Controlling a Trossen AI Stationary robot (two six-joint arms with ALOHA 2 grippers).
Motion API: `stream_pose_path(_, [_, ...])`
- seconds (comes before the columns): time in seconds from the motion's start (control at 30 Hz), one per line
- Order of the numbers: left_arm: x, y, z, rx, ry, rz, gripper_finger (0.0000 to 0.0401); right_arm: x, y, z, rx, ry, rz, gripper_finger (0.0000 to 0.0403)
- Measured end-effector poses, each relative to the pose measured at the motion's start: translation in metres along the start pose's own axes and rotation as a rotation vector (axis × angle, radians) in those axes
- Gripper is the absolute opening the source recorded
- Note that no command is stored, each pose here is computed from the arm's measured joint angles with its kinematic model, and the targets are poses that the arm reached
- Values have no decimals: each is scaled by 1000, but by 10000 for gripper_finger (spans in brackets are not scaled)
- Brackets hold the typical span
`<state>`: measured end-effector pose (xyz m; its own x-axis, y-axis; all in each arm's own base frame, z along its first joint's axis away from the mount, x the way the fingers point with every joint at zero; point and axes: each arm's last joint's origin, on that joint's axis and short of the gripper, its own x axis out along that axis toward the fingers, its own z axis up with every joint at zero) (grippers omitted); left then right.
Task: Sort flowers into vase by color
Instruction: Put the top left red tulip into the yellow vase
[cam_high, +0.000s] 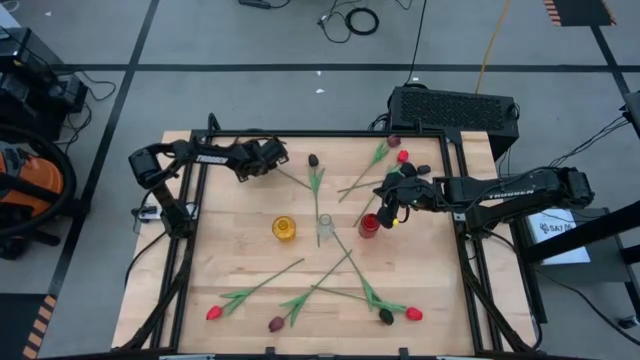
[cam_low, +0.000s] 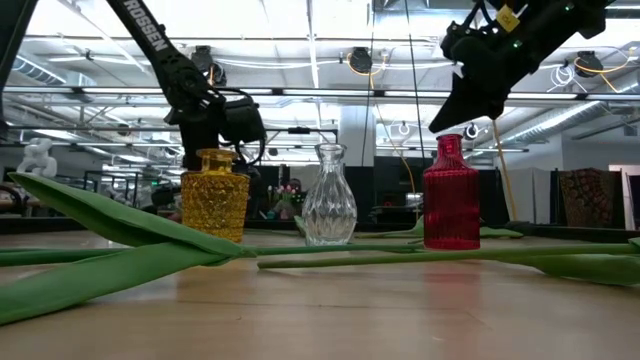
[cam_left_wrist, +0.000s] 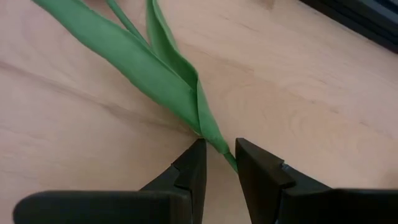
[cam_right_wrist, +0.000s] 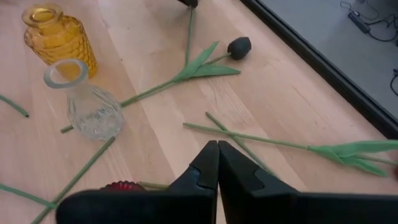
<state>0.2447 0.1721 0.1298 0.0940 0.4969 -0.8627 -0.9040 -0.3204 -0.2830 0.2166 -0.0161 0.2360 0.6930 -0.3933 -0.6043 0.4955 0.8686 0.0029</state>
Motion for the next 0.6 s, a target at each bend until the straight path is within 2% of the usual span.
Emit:
stream_pose_path(0.43, [1, 3, 3, 27, 11, 28, 89, 0, 0, -1, 11, 11, -4, 0])
stream_pose_path(0.6, [1, 3, 2, 56, 13, 28, 54, 0, 0, -1, 11, 11, -4, 0])
